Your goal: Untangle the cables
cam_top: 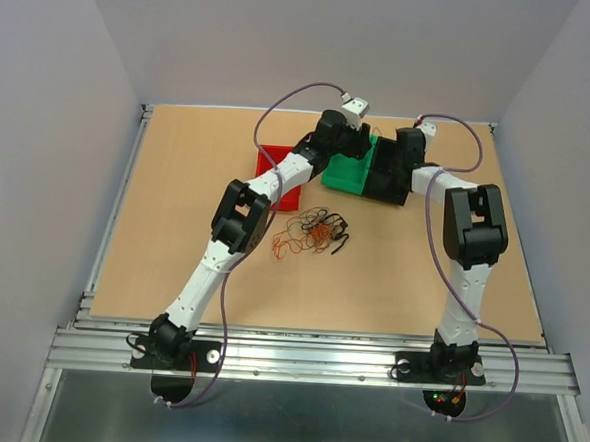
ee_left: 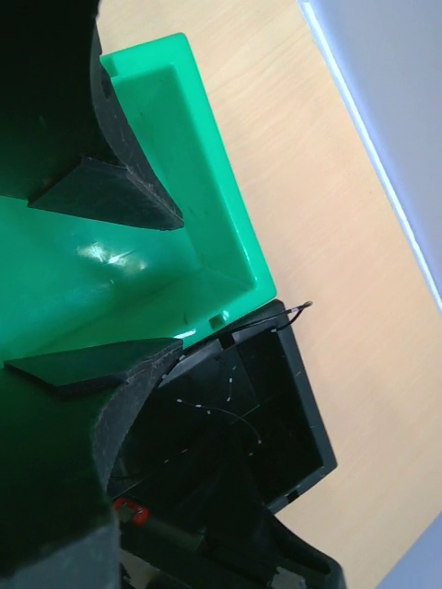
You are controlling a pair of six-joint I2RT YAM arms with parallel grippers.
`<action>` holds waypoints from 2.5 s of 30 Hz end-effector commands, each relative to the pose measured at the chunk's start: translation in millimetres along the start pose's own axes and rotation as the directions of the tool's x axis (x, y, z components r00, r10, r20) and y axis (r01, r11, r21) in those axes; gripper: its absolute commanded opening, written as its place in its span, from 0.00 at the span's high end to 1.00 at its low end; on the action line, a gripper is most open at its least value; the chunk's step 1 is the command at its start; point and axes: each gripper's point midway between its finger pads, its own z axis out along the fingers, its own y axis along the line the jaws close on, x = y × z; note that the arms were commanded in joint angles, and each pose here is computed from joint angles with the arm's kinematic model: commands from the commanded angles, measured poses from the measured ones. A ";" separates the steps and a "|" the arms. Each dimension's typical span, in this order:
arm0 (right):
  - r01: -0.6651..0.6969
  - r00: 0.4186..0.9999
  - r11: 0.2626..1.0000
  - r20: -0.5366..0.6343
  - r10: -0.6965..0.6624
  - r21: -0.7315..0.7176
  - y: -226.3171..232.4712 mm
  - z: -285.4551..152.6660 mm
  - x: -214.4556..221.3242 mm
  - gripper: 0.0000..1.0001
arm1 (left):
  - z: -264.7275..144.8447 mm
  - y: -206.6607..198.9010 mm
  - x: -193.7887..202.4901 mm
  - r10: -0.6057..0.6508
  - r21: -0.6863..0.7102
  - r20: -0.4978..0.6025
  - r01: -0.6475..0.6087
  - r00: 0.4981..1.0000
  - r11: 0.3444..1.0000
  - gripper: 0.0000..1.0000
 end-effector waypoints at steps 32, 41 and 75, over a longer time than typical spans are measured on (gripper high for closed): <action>0.021 0.998 0.998 -0.060 -0.024 -0.053 7.0 -15.1 33.6 0.99 | 3.0 -22.4 -74.0 -0.010 0.040 0.203 0.002 0.979 0.999 0.61; 0.032 0.998 0.997 -0.046 -0.035 -0.070 16.2 -18.5 30.2 0.99 | -0.4 -50.9 -79.5 0.011 0.153 0.210 -0.044 0.978 0.987 1.00; -0.120 0.992 0.984 -0.040 0.116 -0.129 53.9 -36.0 -12.0 0.99 | -26.3 -73.7 -44.0 -0.088 0.218 0.060 0.073 0.994 0.973 1.00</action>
